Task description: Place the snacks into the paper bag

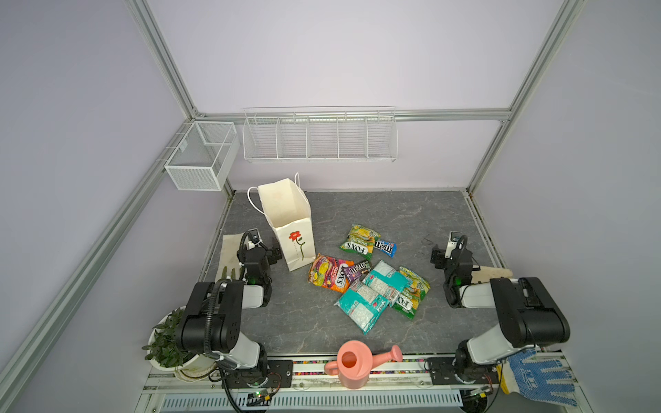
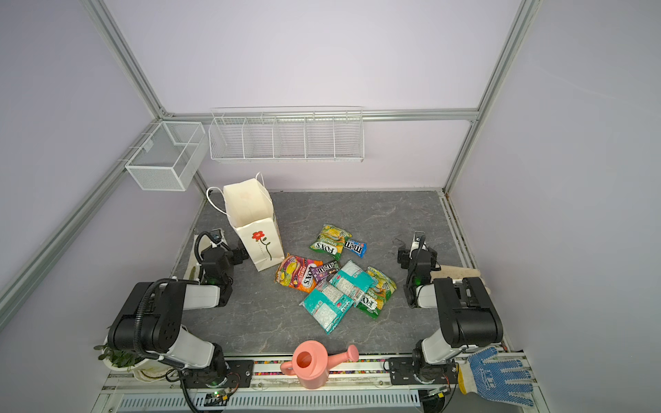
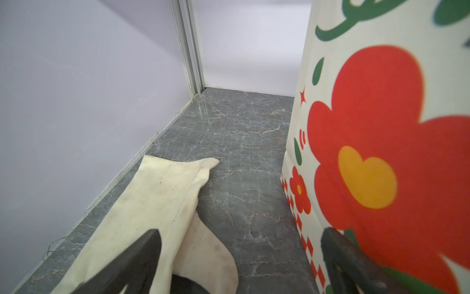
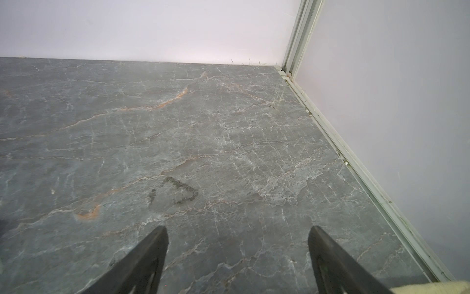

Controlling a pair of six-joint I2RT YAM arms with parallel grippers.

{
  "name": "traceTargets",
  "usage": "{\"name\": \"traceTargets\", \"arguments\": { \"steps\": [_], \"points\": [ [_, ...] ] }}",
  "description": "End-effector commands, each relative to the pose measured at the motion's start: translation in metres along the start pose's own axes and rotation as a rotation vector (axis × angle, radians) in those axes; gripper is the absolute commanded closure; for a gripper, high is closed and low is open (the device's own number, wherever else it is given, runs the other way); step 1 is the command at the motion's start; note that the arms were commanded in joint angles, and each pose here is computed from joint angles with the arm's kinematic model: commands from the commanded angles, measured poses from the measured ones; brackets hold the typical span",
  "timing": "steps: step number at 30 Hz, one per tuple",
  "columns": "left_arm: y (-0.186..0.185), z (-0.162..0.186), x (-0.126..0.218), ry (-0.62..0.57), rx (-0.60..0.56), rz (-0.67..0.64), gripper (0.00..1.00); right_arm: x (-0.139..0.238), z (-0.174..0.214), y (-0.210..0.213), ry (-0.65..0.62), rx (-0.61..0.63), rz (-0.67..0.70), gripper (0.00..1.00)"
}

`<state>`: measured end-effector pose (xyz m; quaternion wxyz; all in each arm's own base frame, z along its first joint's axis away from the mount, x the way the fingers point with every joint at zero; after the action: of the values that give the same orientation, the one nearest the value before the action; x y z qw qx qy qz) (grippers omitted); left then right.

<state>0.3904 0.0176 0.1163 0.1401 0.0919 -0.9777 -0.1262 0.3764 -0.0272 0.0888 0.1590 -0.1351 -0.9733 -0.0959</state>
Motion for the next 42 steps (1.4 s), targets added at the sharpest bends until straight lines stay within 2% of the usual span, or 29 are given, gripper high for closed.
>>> {"name": "traceTargets", "arguments": {
  "steps": [1,8,13,19,23,27,32,38,42],
  "points": [
    [0.000,-0.003,-0.002,-0.005,0.008,0.008,0.01,0.001,-0.011,0.004,-0.029,-0.012,-0.015,0.11],
    [0.000,-0.003,-0.001,-0.015,0.001,0.009,0.00,0.001,-0.011,0.004,-0.029,-0.012,-0.015,0.11],
    [0.018,-0.011,0.007,-0.010,0.033,-0.102,0.02,0.001,-0.011,0.004,-0.030,-0.012,-0.014,0.11],
    [0.034,-0.033,0.030,0.002,0.071,-0.147,0.03,0.001,-0.011,0.004,-0.031,-0.012,-0.014,0.11],
    [0.037,-0.039,0.047,0.015,0.189,-0.126,0.02,0.001,-0.011,0.004,-0.031,-0.013,-0.014,0.11],
    [0.041,-0.061,0.070,-0.012,0.292,-0.107,0.02,0.002,-0.010,0.004,-0.029,-0.012,-0.013,0.11],
    [0.046,-0.090,0.094,0.002,0.357,-0.076,0.00,0.002,-0.010,0.006,-0.028,-0.007,-0.026,0.11],
    [0.034,-0.125,0.118,0.029,0.351,0.014,0.01,0.003,-0.010,0.011,-0.020,0.008,-0.055,0.11],
    [0.032,-0.144,0.130,0.033,0.398,0.069,0.01,0.003,-0.011,0.011,-0.024,0.008,-0.056,0.11]
  ]
}}
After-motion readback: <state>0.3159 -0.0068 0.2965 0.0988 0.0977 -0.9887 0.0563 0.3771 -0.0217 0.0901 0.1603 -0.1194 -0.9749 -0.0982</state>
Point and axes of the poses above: each gripper's point midway between its finger pads, its own x axis back along the fingers, its own y axis along the line the jaws close on, z = x × y, the point moved 1 cm from there along x, back along the fingers, and after that the axes turned 15 degrees about -x, right-handed, at the moved point
